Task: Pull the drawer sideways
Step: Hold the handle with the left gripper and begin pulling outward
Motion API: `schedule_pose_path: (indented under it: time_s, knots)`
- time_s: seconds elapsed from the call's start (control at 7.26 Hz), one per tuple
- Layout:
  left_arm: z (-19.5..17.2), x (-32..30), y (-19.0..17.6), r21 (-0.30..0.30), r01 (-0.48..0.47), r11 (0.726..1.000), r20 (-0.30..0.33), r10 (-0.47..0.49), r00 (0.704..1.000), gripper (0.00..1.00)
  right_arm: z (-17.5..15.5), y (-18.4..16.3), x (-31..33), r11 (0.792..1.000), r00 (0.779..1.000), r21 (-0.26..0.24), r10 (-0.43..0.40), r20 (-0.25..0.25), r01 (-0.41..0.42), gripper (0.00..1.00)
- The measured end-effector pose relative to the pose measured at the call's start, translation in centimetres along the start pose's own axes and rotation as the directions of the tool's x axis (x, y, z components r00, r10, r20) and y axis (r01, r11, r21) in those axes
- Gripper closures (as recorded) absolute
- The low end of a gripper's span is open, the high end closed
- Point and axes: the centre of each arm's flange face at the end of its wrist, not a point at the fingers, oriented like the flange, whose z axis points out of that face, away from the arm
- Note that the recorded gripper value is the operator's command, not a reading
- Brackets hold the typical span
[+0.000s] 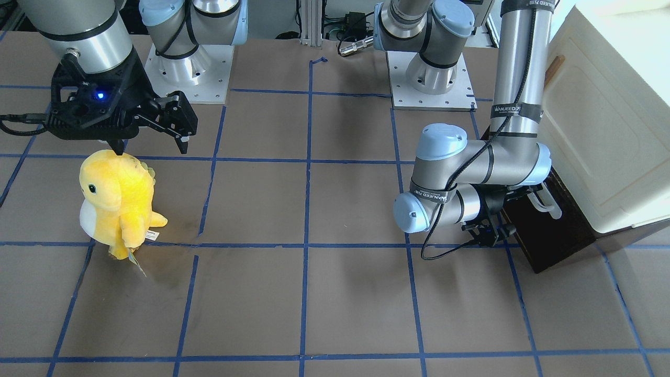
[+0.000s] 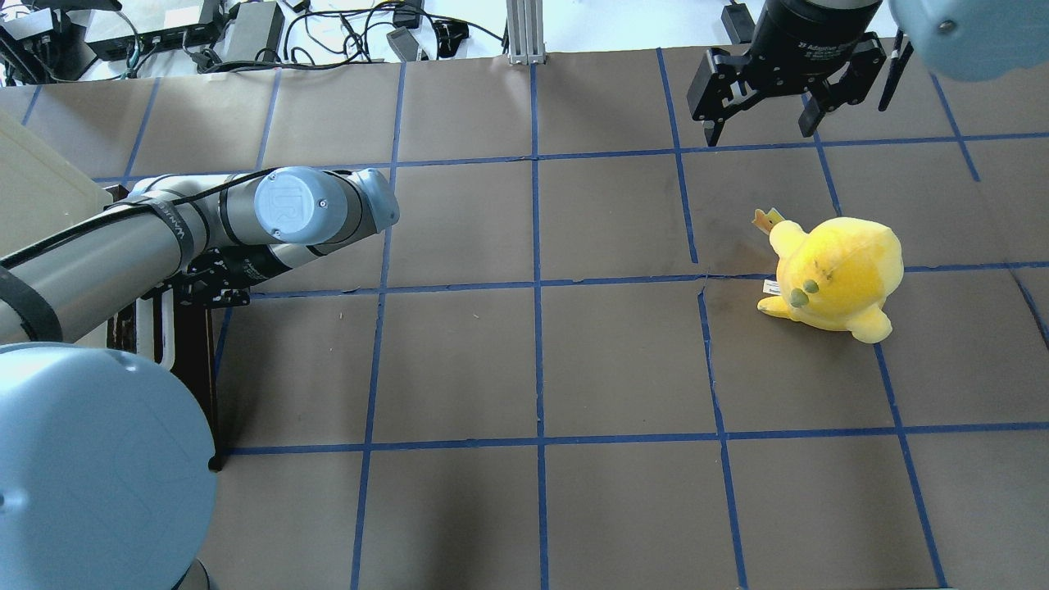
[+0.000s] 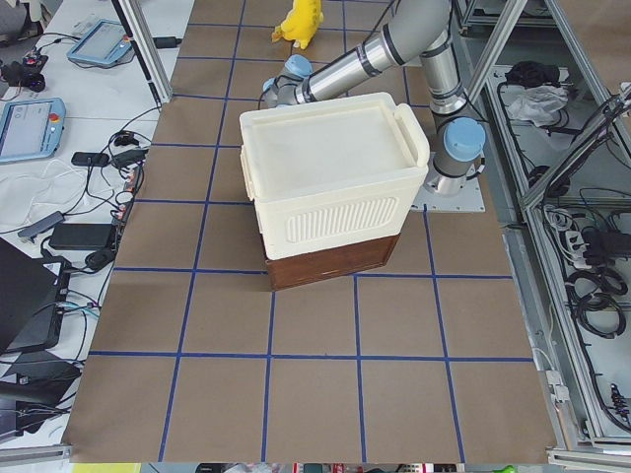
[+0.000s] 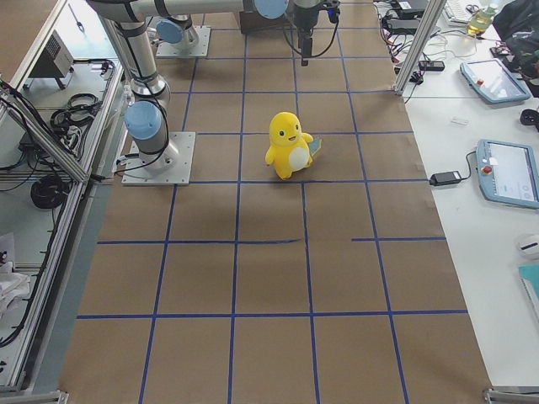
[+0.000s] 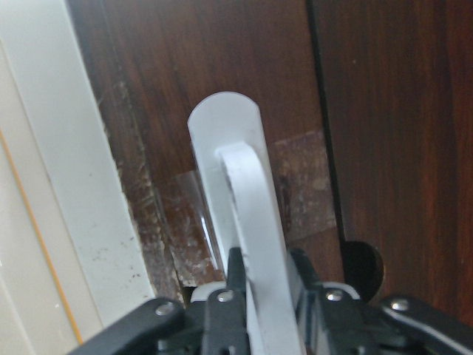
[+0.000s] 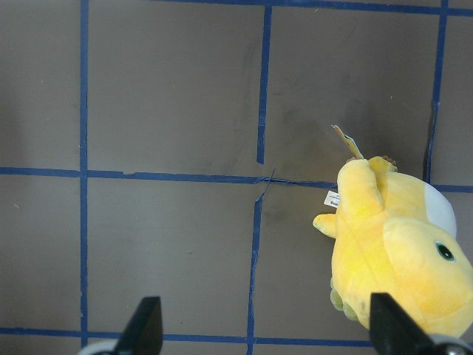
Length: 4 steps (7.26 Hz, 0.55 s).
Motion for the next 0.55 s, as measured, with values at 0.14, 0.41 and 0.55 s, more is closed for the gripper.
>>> schedule_pose_path:
  time_s: [0.14, 0.41, 0.55]
  knots:
    - [-0.01, 0.03, 0.0, 0.0, -0.003, 1.0, 0.0, 0.003, 1.0, 0.71, 0.0, 0.0, 0.0, 1.0, 1.0, 0.0, 0.0, 0.0, 0.0, 0.0]
    - [-0.06, 0.03, -0.05, 0.0, -0.005, 1.0, -0.001, 0.005, 1.0, 0.74, 0.0, 0.0, 0.0, 1.0, 1.0, 0.0, 0.0, 0.0, 0.0, 0.0]
    - [-0.19, -0.06, -0.15, 0.0, -0.006, 1.0, -0.004, 0.006, 1.0, 0.75, 0.0, 0.0, 0.0, 1.0, 1.0, 0.0, 0.0, 0.0, 0.0, 0.0]
